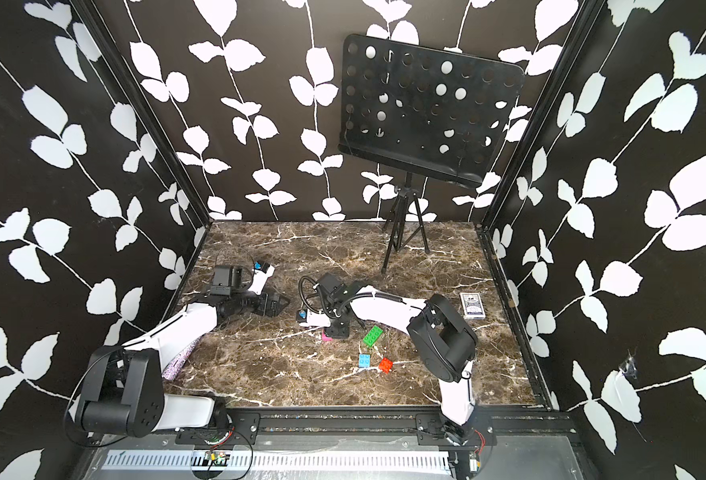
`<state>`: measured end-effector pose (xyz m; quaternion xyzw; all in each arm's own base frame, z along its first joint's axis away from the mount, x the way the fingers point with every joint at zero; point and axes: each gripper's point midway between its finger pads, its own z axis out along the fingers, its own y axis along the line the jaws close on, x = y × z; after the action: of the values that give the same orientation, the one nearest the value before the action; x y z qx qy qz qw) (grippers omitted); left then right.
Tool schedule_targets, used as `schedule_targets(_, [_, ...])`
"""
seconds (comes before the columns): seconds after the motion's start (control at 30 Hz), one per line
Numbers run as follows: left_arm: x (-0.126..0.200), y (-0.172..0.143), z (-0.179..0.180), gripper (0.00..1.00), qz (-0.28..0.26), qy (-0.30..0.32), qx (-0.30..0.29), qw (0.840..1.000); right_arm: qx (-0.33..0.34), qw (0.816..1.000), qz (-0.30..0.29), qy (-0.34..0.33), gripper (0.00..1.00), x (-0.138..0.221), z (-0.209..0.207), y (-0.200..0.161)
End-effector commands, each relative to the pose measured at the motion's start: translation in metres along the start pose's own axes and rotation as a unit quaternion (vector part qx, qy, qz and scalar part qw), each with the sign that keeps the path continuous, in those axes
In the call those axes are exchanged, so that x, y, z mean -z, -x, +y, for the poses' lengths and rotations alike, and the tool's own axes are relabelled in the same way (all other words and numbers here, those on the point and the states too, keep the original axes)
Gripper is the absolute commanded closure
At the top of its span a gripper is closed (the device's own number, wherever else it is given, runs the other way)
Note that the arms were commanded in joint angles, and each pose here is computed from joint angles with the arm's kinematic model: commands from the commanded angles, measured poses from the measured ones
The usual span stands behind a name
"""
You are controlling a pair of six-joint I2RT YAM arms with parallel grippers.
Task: Assemble the letter y with lego
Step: Assemble the lego brick with the lego brick.
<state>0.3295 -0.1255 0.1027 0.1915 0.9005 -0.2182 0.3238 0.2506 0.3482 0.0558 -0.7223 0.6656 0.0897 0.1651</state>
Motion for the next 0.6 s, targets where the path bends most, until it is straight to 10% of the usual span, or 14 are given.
schedule_targets(0.0, [0.002,0.000,-0.002,0.08,-0.003,-0.001,-0.009,1.000,0.017,0.999,0.037,0.033,0.78,-0.014,0.017,-0.016])
schedule_targets(0.57, [0.002,-0.001,-0.001,0.08,-0.002,0.000,-0.008,1.000,0.042,0.988,0.127,0.083,0.80,-0.029,0.032,-0.045])
